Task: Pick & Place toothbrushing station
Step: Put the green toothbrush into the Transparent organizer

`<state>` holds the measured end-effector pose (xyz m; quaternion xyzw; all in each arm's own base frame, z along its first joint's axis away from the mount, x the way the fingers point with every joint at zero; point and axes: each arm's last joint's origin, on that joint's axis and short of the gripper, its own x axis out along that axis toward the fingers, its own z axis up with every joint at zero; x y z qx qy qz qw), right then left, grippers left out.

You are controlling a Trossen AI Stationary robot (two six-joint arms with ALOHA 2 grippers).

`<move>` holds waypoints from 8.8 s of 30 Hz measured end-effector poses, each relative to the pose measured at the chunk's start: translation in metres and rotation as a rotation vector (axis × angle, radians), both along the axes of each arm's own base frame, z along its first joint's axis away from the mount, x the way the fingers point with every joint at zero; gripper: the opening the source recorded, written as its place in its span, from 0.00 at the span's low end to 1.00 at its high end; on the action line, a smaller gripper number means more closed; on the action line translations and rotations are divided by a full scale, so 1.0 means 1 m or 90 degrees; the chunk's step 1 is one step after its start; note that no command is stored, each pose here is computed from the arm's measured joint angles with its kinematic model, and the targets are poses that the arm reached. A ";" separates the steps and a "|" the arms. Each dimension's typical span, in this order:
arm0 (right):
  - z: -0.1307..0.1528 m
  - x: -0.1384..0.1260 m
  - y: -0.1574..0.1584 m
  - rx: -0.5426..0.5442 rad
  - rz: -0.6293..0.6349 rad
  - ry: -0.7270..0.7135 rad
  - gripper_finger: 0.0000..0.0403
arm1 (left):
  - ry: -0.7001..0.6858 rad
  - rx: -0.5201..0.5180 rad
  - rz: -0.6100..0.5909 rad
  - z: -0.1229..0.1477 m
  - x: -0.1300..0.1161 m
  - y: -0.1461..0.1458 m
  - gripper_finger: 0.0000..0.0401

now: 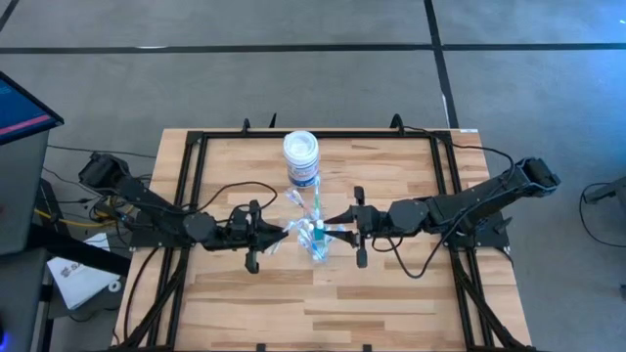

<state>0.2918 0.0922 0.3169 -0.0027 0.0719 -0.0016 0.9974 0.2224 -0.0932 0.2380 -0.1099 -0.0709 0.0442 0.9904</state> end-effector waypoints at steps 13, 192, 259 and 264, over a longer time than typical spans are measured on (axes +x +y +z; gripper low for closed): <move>0.001 0.000 0.000 0.003 0.001 -0.009 0.24 | -0.028 0.088 0.014 0.012 0.038 -0.015 0.08; -0.096 0.022 -0.121 0.079 -0.037 0.082 0.00 | 0.027 0.163 -0.075 0.031 0.077 -0.033 0.11; -0.115 0.040 -0.129 0.102 0.025 0.028 0.16 | 0.028 0.163 -0.074 0.031 0.077 -0.033 0.11; -0.104 0.034 -0.128 0.101 0.024 0.030 0.16 | 0.029 0.164 -0.074 0.031 0.077 -0.033 0.11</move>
